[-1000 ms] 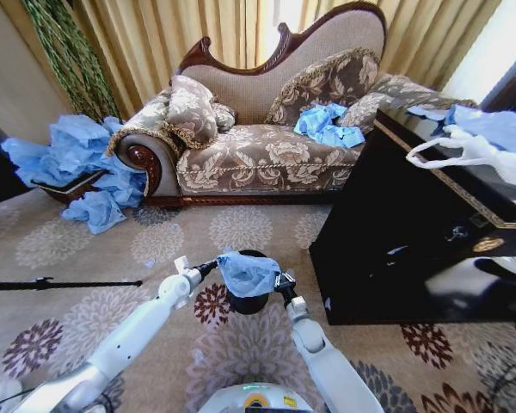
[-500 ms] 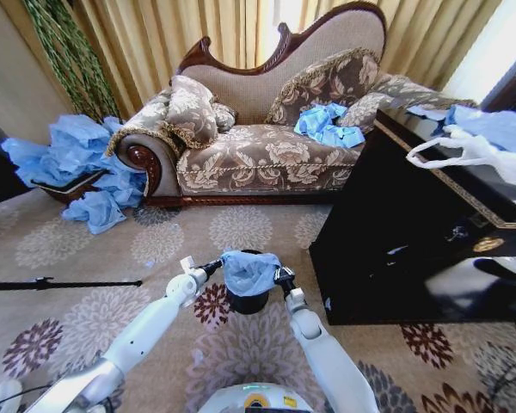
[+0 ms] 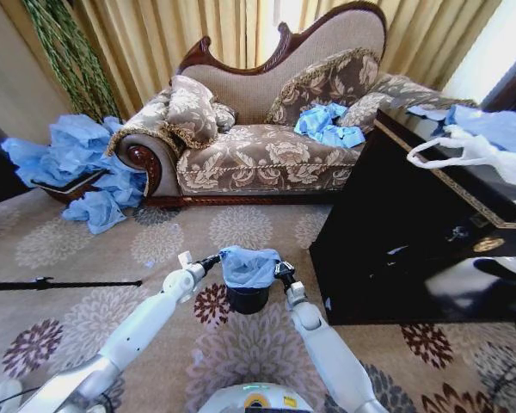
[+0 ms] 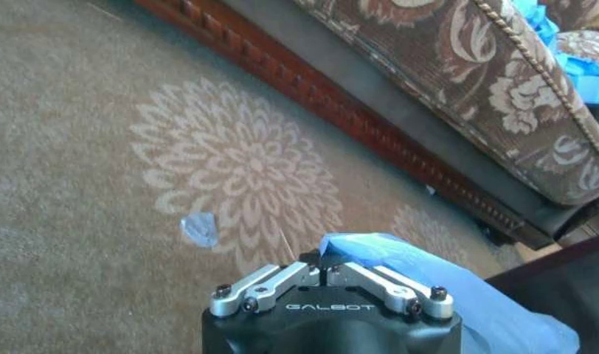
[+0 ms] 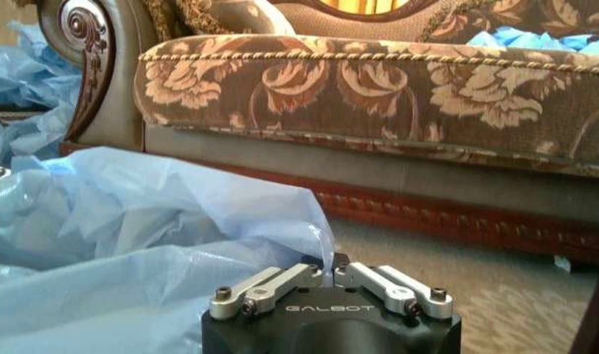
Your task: Place a garbage bag over the trash bin.
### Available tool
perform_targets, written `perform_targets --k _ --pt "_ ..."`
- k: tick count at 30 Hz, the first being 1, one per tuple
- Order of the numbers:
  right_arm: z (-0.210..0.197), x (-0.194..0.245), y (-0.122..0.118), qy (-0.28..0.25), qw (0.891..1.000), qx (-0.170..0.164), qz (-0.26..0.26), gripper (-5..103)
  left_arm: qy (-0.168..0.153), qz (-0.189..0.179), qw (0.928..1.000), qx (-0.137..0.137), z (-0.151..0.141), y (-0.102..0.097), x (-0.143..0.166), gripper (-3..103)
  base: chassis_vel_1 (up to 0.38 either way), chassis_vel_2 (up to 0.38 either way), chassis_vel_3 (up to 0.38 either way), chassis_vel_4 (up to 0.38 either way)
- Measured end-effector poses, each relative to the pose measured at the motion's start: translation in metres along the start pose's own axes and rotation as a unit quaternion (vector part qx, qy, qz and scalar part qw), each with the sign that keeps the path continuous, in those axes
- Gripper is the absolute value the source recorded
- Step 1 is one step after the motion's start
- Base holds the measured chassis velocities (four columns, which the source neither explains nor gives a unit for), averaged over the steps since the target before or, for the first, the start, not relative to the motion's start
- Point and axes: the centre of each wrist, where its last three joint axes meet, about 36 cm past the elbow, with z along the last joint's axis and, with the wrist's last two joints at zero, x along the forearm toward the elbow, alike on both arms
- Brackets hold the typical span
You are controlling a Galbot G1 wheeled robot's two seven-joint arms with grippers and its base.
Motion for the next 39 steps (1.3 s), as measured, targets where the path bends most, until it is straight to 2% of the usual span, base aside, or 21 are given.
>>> perform_targets --k 8,9,13,18,24,35,39 --pt "-0.013 -0.029 -0.022 0.020 1.000 -0.007 -0.010 0 0.030 -0.037 0.9986 0.020 -0.004 -0.010 -0.026 0 0.000 0.000 0.000 0.000" --pt "-0.012 -0.031 -0.032 0.046 0.999 -0.008 -0.016 0 0.039 -0.053 0.9976 0.024 -0.005 -0.015 -0.037 0 0.000 0.000 0.000 0.000" --pt "-0.014 -0.025 -0.043 0.074 0.997 -0.001 -0.028 0 0.046 -0.062 0.9969 0.019 -0.008 -0.018 -0.041 0 0.000 0.000 0.000 0.000" --pt "-0.017 -0.012 -0.050 0.112 0.992 -0.007 -0.052 0 0.057 -0.074 0.9956 0.004 -0.014 -0.006 -0.034 0 0.000 0.000 0.000 0.000" --pt "-0.004 -0.003 -0.049 0.138 0.987 -0.018 -0.076 0 0.072 -0.088 0.9936 -0.005 -0.003 0.015 -0.026 0 0.000 0.000 0.000 0.000" --pt "-0.021 0.041 -0.057 0.134 0.988 -0.028 -0.074 0 0.066 -0.086 0.9941 -0.009 -0.006 0.019 -0.003 0 0.000 0.000 0.000 0.000" --pt "-0.027 0.059 -0.053 0.129 0.988 -0.035 -0.075 0 0.066 -0.085 0.9942 -0.008 -0.003 0.016 0.007 0 0.000 0.000 0.000 0.000"
